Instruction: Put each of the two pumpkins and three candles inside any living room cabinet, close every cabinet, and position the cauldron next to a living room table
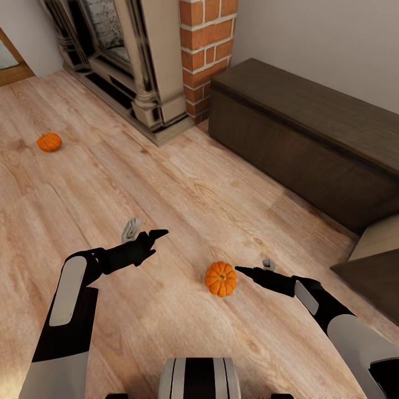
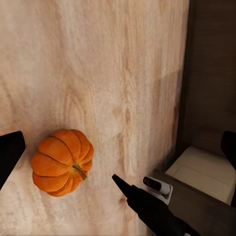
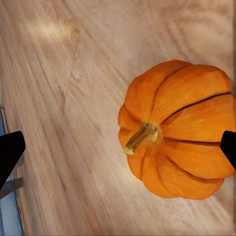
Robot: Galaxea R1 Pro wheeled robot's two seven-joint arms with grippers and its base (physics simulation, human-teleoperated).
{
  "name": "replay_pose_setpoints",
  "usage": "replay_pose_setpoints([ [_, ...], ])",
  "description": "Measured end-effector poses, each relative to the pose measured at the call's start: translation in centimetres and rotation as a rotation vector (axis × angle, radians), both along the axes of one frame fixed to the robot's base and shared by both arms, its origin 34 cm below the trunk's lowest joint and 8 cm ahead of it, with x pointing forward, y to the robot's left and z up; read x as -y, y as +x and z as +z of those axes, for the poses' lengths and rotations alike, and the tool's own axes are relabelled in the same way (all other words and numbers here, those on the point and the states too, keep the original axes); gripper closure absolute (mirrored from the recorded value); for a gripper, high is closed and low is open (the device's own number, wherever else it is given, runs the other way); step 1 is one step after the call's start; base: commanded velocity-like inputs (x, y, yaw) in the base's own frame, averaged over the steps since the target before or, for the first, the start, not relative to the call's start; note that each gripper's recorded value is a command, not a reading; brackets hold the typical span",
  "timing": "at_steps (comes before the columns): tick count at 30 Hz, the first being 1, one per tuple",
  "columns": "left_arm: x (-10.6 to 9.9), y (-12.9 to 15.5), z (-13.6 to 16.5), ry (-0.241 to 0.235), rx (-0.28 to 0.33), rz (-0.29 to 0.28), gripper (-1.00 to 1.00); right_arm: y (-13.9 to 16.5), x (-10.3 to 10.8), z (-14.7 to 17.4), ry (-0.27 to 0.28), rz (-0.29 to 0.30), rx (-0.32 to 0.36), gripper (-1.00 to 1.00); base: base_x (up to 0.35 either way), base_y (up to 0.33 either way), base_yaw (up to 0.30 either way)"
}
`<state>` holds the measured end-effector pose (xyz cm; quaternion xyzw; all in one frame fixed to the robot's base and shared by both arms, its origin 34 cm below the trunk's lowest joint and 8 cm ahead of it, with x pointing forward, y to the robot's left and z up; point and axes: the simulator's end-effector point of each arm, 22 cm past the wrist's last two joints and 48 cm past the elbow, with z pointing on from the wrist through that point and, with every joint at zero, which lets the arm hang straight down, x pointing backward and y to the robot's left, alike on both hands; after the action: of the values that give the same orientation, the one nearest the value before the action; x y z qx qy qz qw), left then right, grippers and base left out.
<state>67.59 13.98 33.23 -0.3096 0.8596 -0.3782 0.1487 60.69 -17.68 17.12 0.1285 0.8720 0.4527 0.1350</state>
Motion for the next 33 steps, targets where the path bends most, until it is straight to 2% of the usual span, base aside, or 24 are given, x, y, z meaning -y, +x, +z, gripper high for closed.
replay_pose_setpoints([
  [24,0.0,-1.8,-5.8,0.001,-0.096,0.001,-1.00,-3.2,0.2,-5.1,-0.007,-0.006,-0.098,-1.00,0.000,0.000,0.000],
  [29,0.0,-2.0,-5.9,0.000,-0.099,0.000,-1.00,-3.4,0.6,-5.7,-0.032,-0.012,-0.112,-1.00,0.000,0.000,0.000],
  [33,-0.1,-3.3,-6.6,0.002,-0.123,-0.006,-1.00,-3.4,0.8,-5.9,-0.044,-0.013,-0.116,-1.00,0.016,0.002,0.000],
])
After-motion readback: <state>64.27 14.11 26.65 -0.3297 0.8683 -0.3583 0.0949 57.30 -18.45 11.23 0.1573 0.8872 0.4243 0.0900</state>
